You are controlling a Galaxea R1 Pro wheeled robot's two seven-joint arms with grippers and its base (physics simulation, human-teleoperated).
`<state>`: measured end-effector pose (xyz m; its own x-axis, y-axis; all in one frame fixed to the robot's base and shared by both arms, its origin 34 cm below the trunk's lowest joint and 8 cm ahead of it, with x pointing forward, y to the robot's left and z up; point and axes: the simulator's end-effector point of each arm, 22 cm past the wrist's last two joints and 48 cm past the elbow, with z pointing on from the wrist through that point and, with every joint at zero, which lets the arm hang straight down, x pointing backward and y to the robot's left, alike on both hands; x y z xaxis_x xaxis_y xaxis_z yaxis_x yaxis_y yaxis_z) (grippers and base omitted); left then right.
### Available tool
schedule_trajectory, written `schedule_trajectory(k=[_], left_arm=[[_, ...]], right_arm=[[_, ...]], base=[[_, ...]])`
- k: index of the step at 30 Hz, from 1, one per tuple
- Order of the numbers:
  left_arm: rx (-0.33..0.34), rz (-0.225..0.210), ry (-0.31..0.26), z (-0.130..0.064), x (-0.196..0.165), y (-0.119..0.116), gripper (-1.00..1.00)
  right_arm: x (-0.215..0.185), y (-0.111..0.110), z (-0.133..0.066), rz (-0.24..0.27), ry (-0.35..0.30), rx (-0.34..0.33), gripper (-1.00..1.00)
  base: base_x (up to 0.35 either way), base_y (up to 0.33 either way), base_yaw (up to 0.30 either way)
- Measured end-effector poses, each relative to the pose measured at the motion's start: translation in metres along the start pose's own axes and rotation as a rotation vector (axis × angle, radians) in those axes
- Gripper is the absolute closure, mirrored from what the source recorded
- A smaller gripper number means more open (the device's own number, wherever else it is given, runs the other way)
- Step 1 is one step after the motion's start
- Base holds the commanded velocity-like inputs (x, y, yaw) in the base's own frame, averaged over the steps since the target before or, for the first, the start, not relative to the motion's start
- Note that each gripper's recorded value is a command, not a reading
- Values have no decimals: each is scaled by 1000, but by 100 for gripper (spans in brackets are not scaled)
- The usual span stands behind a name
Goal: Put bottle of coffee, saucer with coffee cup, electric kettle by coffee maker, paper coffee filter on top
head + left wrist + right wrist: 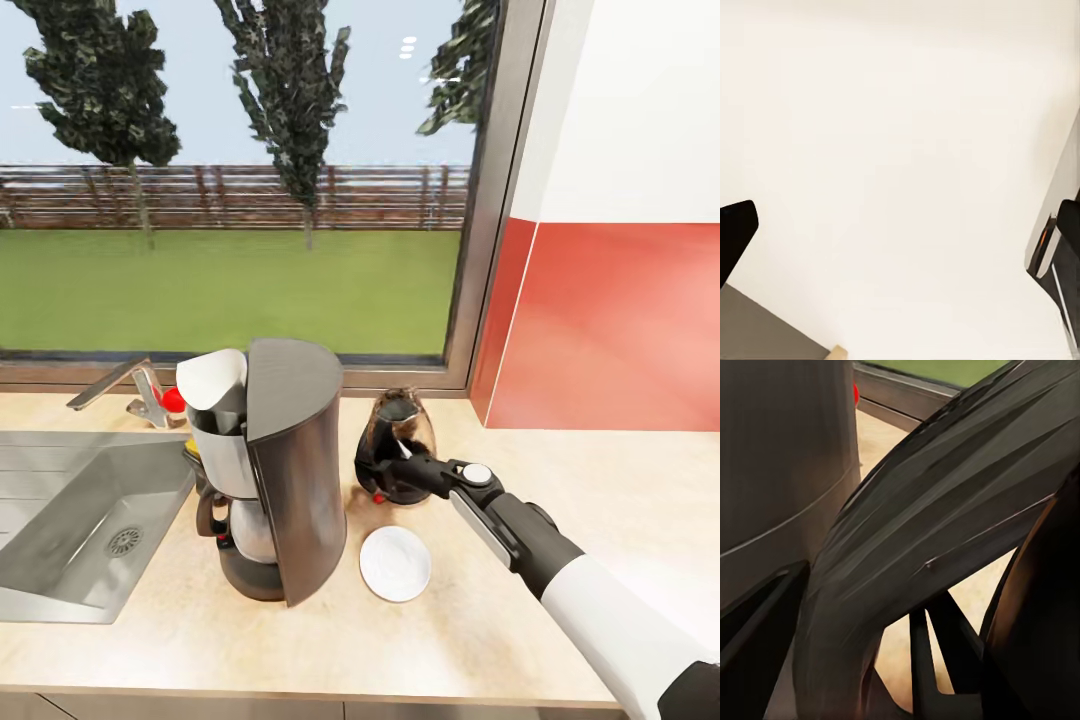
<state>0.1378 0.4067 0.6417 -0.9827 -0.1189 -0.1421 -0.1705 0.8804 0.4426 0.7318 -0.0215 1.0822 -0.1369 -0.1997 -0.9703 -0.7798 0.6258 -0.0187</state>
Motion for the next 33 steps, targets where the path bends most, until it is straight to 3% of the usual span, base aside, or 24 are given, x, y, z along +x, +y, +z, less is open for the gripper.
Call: schedule_trajectory(k=[4, 5, 33], left_arm=[[1, -3, -7, 0, -3, -1, -100], [1, -4, -7, 0, -3, -1, -100], [2, -4, -9, 0, -4, -1, -100]], right_arm=[[1, -1, 0, 1, 2, 4, 100], [2, -1, 0, 2, 3, 4, -100], [11, -3, 1, 17, 20, 8, -100]], base=[[0, 0, 0], [0, 0, 0], [0, 0, 0]])
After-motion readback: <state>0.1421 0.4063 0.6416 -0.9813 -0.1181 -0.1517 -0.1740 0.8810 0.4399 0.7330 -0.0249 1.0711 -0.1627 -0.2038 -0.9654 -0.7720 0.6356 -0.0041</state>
